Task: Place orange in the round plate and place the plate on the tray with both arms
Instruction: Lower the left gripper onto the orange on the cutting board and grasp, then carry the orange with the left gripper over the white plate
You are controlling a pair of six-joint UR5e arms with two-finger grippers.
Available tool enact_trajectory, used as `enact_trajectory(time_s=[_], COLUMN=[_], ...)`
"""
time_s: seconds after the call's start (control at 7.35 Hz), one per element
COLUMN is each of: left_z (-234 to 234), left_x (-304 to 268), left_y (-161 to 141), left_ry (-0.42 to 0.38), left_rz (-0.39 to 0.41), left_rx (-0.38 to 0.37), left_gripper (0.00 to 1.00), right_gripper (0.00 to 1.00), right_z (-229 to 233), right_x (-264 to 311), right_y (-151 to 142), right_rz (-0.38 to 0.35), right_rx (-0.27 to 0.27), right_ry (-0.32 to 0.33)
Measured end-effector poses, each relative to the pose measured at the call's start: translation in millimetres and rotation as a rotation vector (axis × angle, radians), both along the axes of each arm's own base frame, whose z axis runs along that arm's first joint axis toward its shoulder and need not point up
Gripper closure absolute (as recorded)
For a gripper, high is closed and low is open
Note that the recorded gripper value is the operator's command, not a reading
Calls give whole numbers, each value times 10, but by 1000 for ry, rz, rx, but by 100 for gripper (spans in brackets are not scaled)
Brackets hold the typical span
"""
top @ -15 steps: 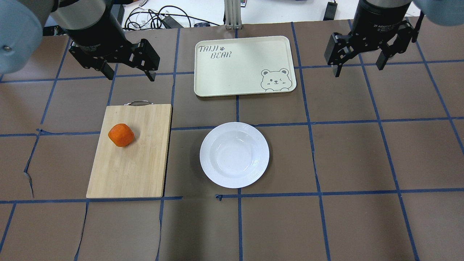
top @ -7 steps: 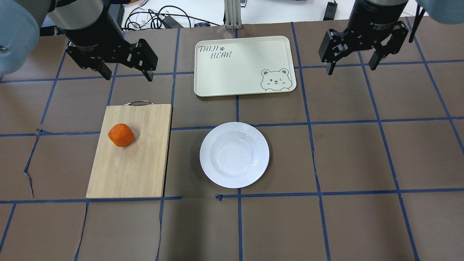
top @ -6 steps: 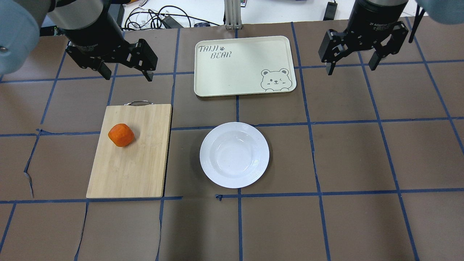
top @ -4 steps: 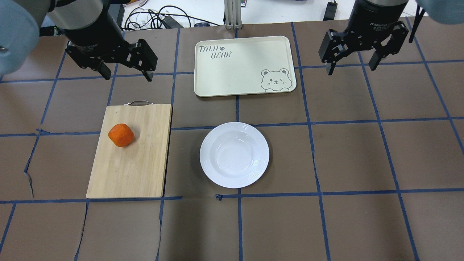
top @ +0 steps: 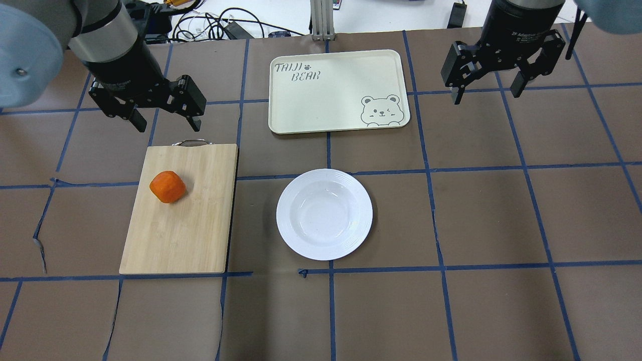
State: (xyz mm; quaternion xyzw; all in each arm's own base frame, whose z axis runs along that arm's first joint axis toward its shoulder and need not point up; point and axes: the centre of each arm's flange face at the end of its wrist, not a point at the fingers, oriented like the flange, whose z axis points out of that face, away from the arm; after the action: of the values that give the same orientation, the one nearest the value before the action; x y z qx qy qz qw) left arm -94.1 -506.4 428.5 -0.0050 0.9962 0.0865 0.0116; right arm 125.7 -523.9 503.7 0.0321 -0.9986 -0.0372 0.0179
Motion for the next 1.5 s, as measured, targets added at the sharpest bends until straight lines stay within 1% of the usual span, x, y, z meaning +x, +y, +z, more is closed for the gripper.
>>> enact_trajectory(time_s=[0.14,0.27,0.41,0.54,0.68,0.82,0.95,1.22,1.36,1.5], left_z=[-393,-771,-1095,-1321,-1535,-1725,-1879,-2103,-2179,-2227], left_x=[169,369,558,667,738,791,820,825,818,808], left_y=[-30,-76,-110,-161,-232,-288,-327,-385,-405,-429], left_ry=[-13,-37,-44,-37,-44,-64,-79,-87,-86,-85], left_rz=[11,-25,-144,-253,-331,-396,-444,-474,-476,-476], left_rx=[46,65,80,81,90,122,156,187,195,198], left_gripper=[0,0,0,0,0,0,0,0,21,66], right_gripper=[0,0,0,0,0,0,0,0,0,0], right_z=[-4,-5,-8,-11,-14,-4,11,-11,-32,-53], right_x=[-2,-3,-3,-4,-3,-2,-2,-2,-5,-10], right_y=[0,0,0,1,0,-2,-1,1,-5,-16], right_rz=[3,5,5,5,5,6,7,7,7,5], right_rx=[1,0,1,1,2,0,-3,1,6,10], right_ry=[2,3,3,3,3,1,2,2,3,4])
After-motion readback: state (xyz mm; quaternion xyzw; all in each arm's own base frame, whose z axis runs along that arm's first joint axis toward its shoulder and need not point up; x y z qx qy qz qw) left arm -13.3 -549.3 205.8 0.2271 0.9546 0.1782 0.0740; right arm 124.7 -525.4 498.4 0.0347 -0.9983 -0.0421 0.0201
